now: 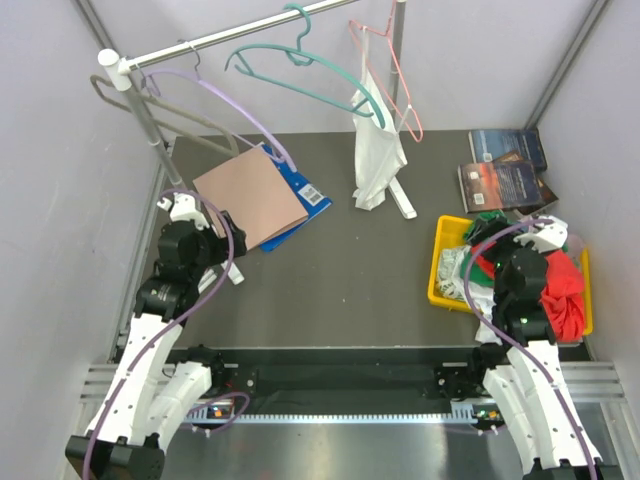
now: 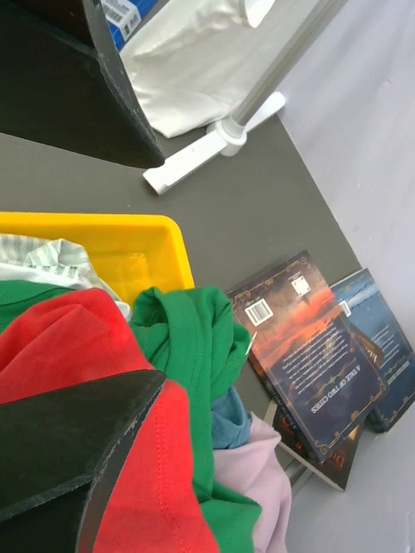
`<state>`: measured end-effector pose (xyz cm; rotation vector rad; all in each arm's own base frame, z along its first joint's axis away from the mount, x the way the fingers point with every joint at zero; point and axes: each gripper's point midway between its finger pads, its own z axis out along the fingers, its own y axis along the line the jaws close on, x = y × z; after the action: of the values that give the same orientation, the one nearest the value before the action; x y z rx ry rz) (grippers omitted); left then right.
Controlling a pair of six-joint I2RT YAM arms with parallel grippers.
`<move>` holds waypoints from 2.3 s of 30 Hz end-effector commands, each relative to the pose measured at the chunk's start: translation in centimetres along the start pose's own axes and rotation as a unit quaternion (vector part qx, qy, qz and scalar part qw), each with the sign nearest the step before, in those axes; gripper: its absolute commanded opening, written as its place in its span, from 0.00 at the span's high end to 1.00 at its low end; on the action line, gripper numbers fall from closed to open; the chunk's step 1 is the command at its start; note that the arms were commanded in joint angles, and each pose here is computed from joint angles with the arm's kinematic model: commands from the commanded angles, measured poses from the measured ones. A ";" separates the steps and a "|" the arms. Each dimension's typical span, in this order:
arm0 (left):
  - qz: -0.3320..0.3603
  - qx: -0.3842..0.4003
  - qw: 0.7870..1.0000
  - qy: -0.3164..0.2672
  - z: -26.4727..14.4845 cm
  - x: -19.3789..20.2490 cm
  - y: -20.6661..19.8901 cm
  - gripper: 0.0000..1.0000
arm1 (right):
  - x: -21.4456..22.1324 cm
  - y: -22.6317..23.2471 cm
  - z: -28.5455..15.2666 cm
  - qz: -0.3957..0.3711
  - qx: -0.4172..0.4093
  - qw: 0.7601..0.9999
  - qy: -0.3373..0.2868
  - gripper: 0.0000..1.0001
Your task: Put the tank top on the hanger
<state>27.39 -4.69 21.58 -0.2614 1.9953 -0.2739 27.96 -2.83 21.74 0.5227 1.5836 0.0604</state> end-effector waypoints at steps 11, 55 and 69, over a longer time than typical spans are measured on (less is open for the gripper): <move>0.047 -0.005 0.998 -0.039 -1.1 -1.9 0.4 0.01 | -4.6 -2.7 -1.3 0.026 0.122 0.992 -0.014 0.00; 0.059 0.005 0.997 -0.046 -1.7 -1.1 0.6 0.01 | -13.2 -5.7 -5.8 -0.022 0.287 0.958 0.011 1.00; 0.058 0.016 0.997 -0.051 -1.8 -1.3 0.1 0.01 | -37.9 3.4 -13.2 0.070 0.092 0.947 -0.299 1.00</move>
<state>25.79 -3.75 21.98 -0.1527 1.9592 -0.1960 14.85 -12.05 51.49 0.9058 1.1131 -0.2752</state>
